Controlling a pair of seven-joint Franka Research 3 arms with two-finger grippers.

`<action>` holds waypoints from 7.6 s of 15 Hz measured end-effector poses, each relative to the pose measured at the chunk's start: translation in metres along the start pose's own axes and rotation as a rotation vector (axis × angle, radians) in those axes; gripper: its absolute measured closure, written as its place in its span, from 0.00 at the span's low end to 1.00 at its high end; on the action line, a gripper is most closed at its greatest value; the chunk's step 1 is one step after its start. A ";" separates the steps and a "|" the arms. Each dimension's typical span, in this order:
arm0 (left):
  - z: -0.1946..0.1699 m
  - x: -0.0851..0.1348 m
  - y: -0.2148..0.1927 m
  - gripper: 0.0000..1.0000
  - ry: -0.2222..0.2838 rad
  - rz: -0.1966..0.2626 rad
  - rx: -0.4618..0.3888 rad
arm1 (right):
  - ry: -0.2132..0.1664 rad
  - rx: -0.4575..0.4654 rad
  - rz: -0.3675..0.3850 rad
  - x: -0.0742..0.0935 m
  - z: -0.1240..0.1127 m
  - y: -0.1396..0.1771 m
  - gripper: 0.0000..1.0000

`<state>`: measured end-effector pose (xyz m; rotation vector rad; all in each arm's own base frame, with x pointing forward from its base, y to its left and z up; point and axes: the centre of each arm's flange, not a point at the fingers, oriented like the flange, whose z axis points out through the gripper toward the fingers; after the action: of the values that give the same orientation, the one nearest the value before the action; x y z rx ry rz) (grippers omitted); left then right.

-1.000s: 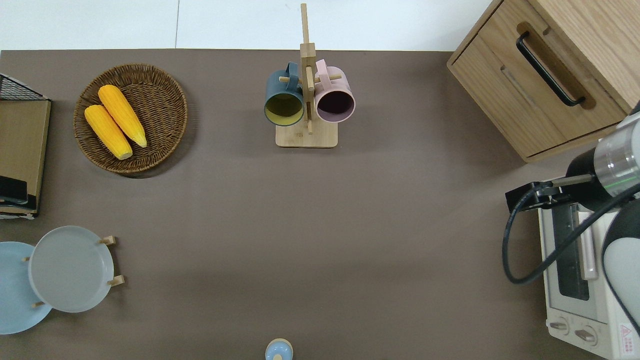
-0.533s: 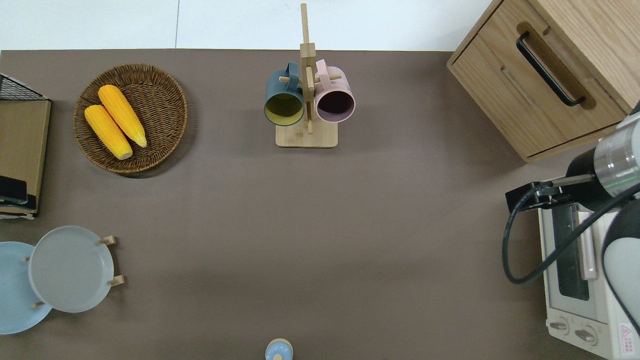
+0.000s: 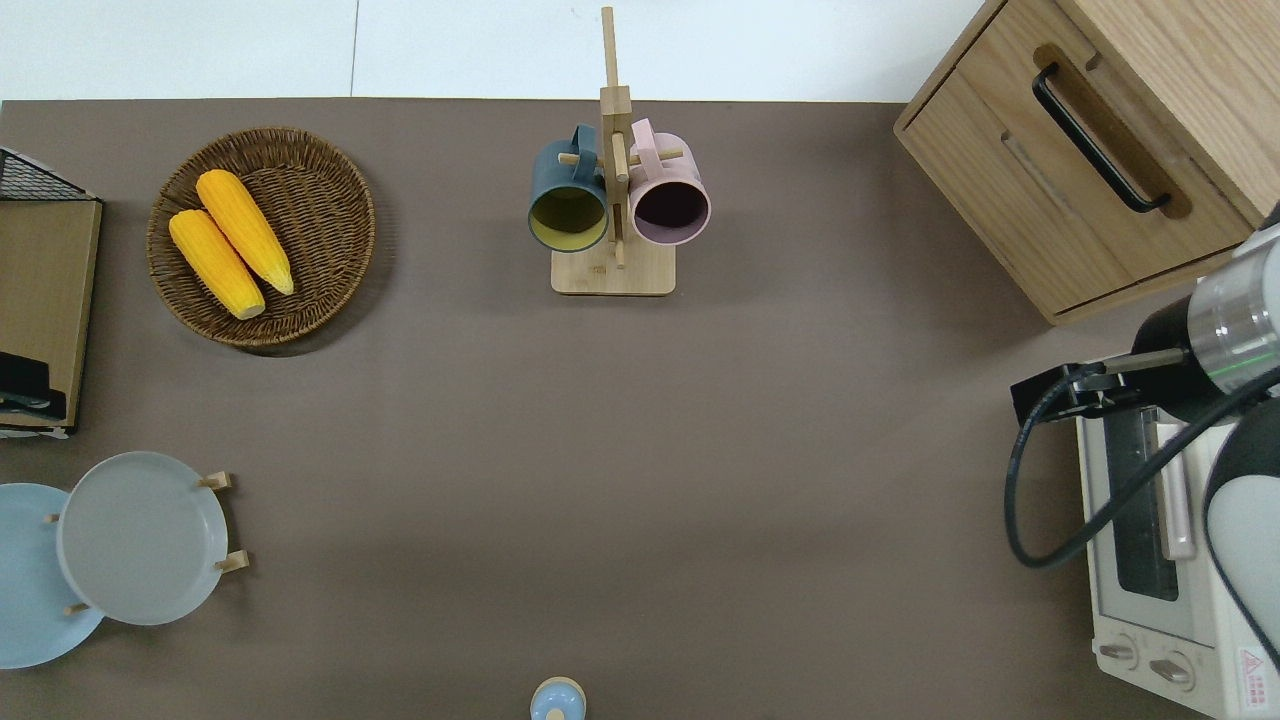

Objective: Pick gray plate from low plate rack and place it on table with left arm

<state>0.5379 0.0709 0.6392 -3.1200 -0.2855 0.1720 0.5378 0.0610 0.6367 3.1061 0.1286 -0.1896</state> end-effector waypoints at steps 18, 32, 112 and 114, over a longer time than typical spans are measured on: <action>0.128 -0.018 -0.005 0.00 -0.129 0.109 0.372 | 0.000 0.000 0.000 0.000 0.000 0.000 0.01; 0.205 -0.031 -0.029 0.05 -0.207 0.120 0.379 | 0.000 0.000 0.000 0.000 0.000 0.000 0.01; 0.016 -0.032 0.047 0.00 0.109 0.036 0.001 | 0.000 0.000 0.000 0.000 0.000 0.000 0.01; 0.003 -0.036 0.046 0.00 0.125 0.046 -0.001 | 0.000 0.000 0.000 0.000 0.000 0.000 0.01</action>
<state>0.5107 0.0186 0.6399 -3.1226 -0.2131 -0.0235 0.5378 0.0610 0.6367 3.1061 0.1286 -0.1896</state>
